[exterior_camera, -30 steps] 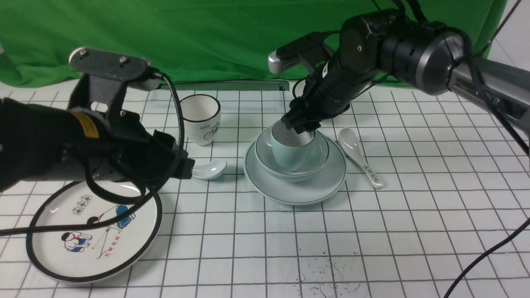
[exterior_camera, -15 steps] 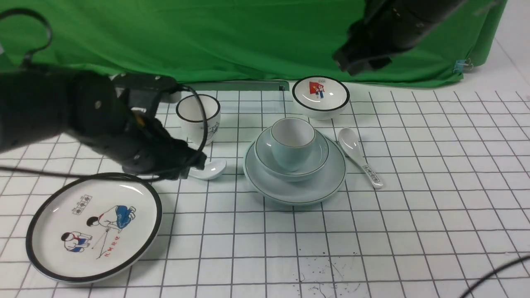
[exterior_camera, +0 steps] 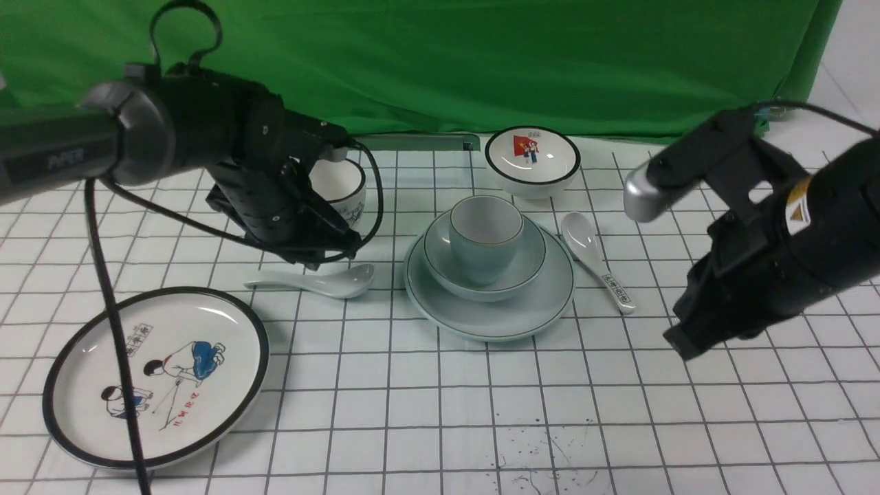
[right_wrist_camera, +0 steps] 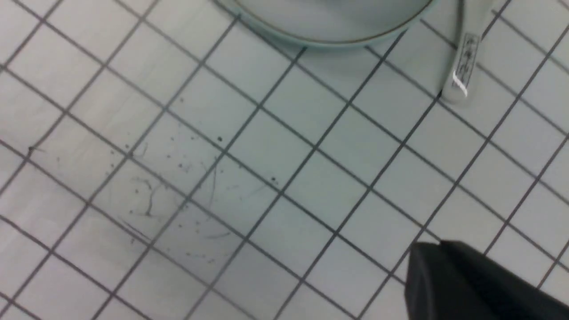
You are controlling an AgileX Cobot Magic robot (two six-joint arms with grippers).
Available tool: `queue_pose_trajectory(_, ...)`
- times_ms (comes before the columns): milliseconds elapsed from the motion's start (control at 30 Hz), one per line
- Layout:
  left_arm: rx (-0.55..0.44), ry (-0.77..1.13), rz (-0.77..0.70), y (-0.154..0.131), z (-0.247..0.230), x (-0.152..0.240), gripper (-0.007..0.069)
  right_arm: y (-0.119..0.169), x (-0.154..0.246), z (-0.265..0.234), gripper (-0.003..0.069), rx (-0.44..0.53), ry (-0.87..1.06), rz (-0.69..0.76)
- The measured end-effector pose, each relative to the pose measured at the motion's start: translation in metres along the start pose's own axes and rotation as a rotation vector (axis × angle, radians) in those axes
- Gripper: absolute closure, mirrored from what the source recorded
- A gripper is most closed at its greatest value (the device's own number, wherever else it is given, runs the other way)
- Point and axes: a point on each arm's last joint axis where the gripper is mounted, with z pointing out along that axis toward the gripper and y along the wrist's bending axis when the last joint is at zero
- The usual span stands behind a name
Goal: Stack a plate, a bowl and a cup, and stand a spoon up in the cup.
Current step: Use the left arm to grab a blue soup spoon
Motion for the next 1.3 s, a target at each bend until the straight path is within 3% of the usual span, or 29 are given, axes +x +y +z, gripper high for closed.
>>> queue_pose_trajectory(100, -0.008, -0.023, -0.015, 0.000, 0.011, -0.002, 0.0638, 0.002, 0.007, 0.006, 0.0646, 0.008, -0.034, -0.002)
queue_pose_trajectory(200, -0.006, -0.024, -0.023, 0.000, 0.015, -0.002, 0.0660, 0.002, 0.005, 0.007, 0.0646, 0.015, -0.064, -0.002)
queue_pose_trajectory(433, 0.013, 0.031, -0.020, -0.002, 0.016, 0.003, 0.0662, 0.001, 0.001, 0.007, 0.0646, 0.026, -0.106, -0.004)
queue_pose_trajectory(700, 0.152, 0.104, -0.049, -0.014, 0.013, 0.009, 0.0662, 0.000, 0.001, 0.007, 0.0646, 0.030, -0.113, -0.005)
queue_pose_trajectory(900, 0.150, 0.066, -0.083, -0.014, 0.004, 0.004, 0.0662, 0.000, 0.000, 0.007, 0.0646, 0.032, -0.122, -0.005)
queue_pose_trajectory(1033, 0.140, -0.057, -0.132, -0.012, 0.001, -0.009, 0.0662, 0.000, -0.001, 0.007, 0.0646, 0.034, -0.131, -0.005)
queue_pose_trajectory(1300, 0.160, -0.068, -0.204, -0.015, 0.033, -0.008, 0.0662, 0.000, -0.001, 0.007, 0.0646, 0.034, -0.133, -0.005)
